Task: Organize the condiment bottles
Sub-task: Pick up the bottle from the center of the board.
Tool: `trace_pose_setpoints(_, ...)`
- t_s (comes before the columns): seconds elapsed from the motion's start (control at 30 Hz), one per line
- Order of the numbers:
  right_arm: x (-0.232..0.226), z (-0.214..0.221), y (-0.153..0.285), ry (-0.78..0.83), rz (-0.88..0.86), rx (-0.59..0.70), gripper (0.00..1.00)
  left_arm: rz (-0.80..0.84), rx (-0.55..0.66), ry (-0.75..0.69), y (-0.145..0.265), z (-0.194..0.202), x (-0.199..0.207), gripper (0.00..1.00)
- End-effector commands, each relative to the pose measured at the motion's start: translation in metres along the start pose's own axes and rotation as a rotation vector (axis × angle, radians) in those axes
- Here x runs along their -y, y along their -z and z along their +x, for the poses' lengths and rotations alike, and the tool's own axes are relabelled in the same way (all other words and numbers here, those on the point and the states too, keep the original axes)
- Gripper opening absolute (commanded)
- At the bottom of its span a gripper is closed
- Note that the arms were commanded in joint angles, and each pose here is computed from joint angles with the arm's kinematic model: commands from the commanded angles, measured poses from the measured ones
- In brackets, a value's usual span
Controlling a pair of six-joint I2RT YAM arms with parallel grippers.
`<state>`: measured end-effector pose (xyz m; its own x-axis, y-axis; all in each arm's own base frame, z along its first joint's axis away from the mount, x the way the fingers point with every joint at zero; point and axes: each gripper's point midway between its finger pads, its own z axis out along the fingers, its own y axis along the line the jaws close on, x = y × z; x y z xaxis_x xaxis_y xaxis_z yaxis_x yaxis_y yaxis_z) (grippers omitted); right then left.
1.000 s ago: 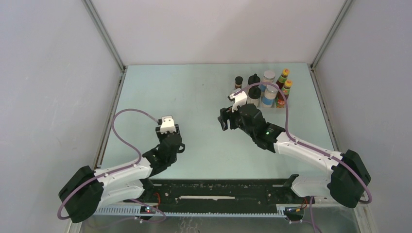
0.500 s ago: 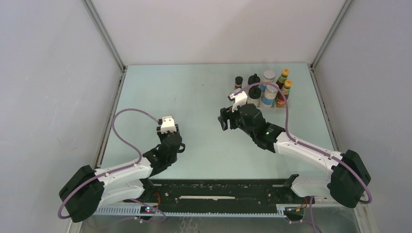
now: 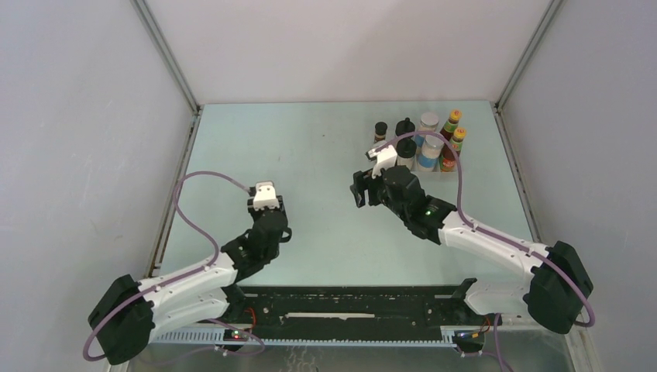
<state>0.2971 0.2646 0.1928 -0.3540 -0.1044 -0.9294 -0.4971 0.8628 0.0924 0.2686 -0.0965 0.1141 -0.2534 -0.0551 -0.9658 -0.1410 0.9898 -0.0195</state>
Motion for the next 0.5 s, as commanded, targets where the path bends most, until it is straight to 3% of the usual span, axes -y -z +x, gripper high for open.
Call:
trace_pose_setpoints(0.0, 0.01, -0.024, 0.011, -0.023, 0.035, 0.076, 0.78, 0.076, 0.081, 0.069, 0.007, -0.061, 0.024, 0.0)
trace_pose_setpoints(0.47, 0.048, -0.039, 0.028, -0.076, 0.133, 0.127, 0.78, 0.264, 0.119, 0.04, 0.009, -0.116, 0.079, 0.0)
